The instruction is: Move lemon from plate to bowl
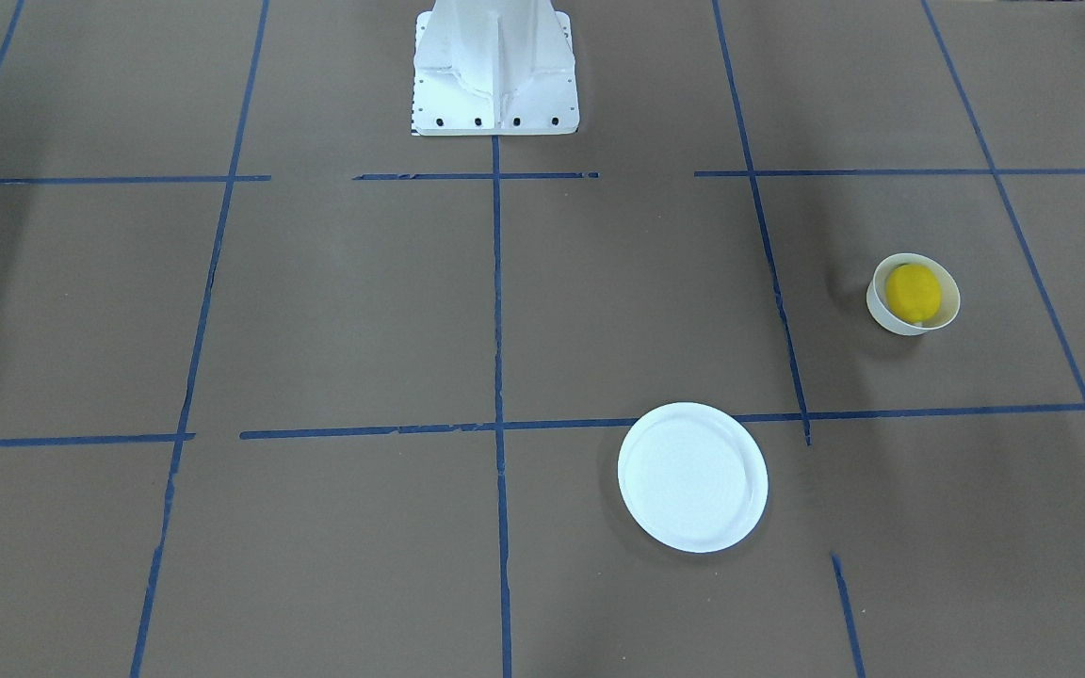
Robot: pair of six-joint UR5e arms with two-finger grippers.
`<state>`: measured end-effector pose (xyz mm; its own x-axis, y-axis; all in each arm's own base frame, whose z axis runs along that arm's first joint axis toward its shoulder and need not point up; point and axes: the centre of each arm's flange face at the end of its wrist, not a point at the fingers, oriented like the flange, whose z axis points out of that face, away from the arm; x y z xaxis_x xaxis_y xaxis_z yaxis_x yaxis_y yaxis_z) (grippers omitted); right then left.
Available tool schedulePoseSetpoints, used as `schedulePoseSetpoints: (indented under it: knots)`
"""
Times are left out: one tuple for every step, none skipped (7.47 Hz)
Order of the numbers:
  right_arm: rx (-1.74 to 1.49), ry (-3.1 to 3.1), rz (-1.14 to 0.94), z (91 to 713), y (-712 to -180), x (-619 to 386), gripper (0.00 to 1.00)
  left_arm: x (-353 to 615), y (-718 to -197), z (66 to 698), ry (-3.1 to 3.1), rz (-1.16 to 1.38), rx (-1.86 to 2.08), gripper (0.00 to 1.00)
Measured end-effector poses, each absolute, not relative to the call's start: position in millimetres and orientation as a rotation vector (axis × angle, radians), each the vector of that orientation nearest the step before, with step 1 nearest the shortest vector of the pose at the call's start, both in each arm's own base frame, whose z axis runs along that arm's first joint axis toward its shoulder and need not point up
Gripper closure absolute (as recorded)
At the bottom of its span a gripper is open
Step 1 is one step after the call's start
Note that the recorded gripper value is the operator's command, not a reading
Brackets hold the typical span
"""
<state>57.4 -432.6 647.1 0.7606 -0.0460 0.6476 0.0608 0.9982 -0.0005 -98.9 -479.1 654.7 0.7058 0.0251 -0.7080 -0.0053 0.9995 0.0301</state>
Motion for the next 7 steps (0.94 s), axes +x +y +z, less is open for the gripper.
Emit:
schedulePoseSetpoints:
  knots:
    - [-0.022,-0.704,-0.058,647.1,-432.6,57.4,0.00,-98.6,-477.9,655.5,0.788,0.022,0.027,0.00]
    - [-0.022,-0.704,-0.058,647.1,-432.6,57.4,0.00,-98.3,-476.7,656.2,0.791,0.030,0.029,0.00]
    - [-0.022,-0.704,-0.058,647.1,-432.6,57.4,0.00,-98.2,-476.2,656.7,0.792,0.033,0.030,0.00]
    - [-0.022,-0.704,-0.058,647.1,-432.6,57.4,0.00,-98.2,-476.2,657.2,0.792,0.034,0.029,0.00]
    - [-0.022,-0.704,-0.058,647.1,-432.6,57.4,0.00,-98.0,-476.4,657.3,0.794,0.034,0.029,0.00]
    - [-0.022,-0.704,-0.058,647.1,-432.6,57.4,0.00,-98.0,-477.0,657.8,0.796,0.034,0.028,0.00]
    - [-0.022,-0.704,-0.058,647.1,-432.6,57.4,0.00,-98.1,-477.5,658.7,0.795,0.032,0.026,0.00]
